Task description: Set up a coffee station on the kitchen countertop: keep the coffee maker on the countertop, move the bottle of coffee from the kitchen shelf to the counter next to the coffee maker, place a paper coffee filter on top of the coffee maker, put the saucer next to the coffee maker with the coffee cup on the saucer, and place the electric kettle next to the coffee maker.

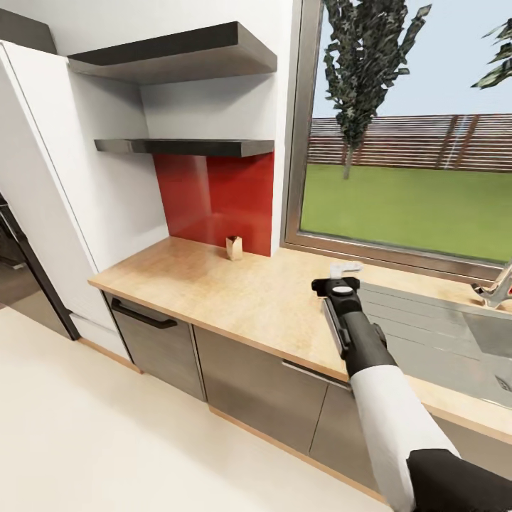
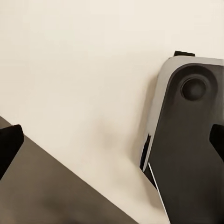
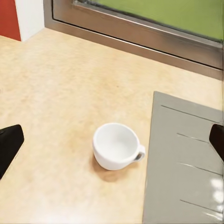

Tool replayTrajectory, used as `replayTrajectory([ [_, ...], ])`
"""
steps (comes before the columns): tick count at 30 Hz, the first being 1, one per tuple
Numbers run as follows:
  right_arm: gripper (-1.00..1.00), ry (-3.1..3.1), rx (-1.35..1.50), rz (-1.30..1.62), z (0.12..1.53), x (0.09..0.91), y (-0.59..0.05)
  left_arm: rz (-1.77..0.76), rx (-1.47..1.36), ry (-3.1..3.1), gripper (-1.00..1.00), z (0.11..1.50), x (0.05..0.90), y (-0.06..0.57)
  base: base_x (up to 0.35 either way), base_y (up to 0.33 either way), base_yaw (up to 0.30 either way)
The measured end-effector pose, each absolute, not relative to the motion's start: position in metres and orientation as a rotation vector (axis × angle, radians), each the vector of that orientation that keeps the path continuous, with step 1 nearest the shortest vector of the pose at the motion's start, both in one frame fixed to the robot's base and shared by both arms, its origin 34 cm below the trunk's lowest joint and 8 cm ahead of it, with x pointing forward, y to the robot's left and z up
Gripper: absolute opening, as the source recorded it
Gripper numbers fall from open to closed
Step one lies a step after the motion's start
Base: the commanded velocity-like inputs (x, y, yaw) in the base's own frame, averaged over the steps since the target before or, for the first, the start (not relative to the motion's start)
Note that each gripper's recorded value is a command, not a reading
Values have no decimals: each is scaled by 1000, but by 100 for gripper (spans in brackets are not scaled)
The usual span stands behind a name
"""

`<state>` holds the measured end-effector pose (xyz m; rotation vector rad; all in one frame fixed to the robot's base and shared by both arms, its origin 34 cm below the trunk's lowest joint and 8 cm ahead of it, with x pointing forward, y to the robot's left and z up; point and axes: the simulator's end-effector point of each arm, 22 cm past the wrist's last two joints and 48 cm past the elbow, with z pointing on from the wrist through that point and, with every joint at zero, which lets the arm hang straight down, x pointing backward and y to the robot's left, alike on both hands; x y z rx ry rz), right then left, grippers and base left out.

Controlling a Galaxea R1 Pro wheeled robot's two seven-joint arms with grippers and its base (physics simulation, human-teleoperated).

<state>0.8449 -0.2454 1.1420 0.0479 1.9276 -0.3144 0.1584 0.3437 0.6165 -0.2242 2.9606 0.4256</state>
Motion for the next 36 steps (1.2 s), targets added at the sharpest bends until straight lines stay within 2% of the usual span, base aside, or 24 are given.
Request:
replayTrajectory([
  [12,100,1902,120,-298,1187,854,-259,422,-208,2968,100,616,157,342,0,0,0],
  [13,100,2250,131,-329,1128,824,-269,422,-206,2970,100,616,156,342,0,0,0],
  [14,100,2325,137,-329,1116,815,-270,422,-206,2971,100,616,156,342,0,0,0],
  [21,100,2413,265,-206,1109,825,-280,418,-202,2980,100,616,154,339,0,0,0],
  [30,100,2434,290,-170,1106,827,-278,409,-179,2981,100,615,155,337,3,0,0],
  [36,100,2438,285,-170,1105,826,-277,414,-179,2980,100,616,155,340,204,0,0],
])
